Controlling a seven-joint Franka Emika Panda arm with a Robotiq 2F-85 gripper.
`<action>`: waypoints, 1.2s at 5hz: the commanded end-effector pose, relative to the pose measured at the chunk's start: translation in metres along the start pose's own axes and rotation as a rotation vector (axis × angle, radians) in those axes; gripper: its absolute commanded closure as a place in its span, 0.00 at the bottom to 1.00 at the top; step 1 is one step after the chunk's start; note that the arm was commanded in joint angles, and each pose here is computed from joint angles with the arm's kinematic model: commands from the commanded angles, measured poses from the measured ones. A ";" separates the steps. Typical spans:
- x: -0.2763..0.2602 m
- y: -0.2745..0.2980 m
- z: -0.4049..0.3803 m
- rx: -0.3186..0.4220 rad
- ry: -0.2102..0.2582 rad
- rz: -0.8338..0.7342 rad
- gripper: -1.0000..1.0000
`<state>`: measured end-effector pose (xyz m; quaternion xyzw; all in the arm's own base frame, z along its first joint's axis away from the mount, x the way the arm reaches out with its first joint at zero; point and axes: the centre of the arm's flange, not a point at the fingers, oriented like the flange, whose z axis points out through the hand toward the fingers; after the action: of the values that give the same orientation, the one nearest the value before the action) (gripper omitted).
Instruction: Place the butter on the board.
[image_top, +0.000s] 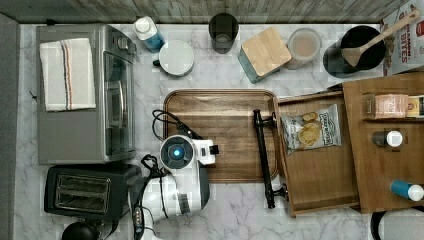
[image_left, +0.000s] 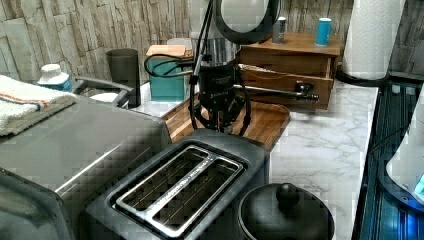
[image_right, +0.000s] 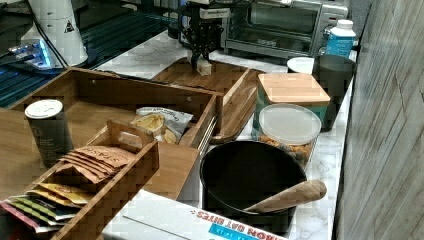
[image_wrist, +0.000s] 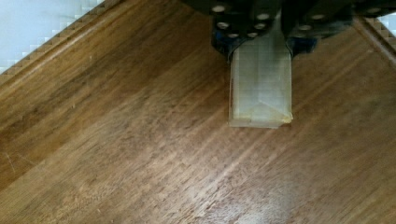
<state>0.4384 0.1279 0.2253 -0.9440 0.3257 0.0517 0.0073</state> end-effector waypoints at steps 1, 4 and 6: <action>0.043 -0.011 -0.086 0.129 0.033 0.050 0.00; 0.043 -0.011 -0.086 0.129 0.033 0.049 0.00; 0.043 -0.011 -0.086 0.128 0.033 0.049 0.00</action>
<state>0.4586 0.1084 0.2671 -0.9269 0.3705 0.0498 0.0322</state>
